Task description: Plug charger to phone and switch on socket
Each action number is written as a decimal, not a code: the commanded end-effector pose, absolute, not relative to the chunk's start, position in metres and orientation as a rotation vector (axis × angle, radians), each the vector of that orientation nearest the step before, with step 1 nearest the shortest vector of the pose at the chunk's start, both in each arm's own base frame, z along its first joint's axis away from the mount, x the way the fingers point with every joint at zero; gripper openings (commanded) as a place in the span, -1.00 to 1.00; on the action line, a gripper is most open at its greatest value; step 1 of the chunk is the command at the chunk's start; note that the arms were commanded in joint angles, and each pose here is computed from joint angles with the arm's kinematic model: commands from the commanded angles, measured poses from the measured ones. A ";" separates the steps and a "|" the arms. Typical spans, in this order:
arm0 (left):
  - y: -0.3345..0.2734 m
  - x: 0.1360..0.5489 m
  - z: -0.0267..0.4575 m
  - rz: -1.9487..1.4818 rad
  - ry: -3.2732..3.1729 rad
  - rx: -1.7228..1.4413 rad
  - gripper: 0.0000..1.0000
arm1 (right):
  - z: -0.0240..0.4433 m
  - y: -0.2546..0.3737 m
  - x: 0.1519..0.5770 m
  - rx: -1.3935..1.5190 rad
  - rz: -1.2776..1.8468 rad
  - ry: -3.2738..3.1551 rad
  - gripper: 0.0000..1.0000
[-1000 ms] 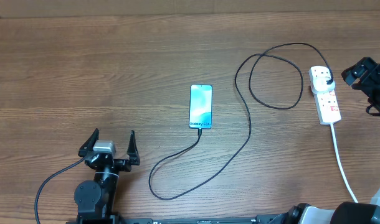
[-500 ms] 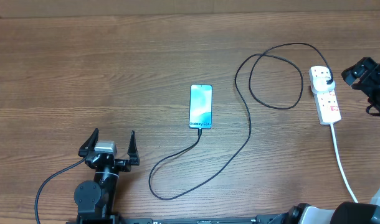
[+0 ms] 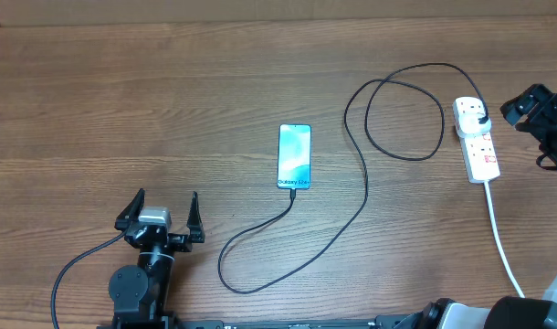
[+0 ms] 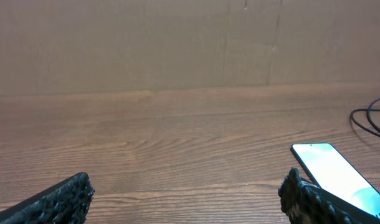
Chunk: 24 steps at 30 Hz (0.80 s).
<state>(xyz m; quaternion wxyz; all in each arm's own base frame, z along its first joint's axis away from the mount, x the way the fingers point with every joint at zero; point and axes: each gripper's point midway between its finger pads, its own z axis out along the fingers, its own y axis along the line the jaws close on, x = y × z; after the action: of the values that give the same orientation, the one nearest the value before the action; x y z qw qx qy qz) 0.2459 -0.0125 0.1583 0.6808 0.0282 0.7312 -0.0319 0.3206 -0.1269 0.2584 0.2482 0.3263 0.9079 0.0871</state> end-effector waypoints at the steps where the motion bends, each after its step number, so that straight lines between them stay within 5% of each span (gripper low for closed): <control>1: -0.013 0.246 0.158 -0.074 1.636 0.067 0.99 | 0.266 -0.128 0.322 0.879 0.223 2.451 1.00; 24: -0.013 0.246 0.158 -0.074 1.636 0.067 0.99 | 0.265 -0.128 0.323 0.880 0.224 2.454 1.00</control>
<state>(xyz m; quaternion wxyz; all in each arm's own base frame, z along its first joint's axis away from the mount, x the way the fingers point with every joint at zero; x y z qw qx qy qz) 0.2459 -0.0125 0.1584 0.6809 0.0282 0.7311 -0.0319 0.3206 -0.1266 0.2584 0.2480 0.3261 0.9080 0.0875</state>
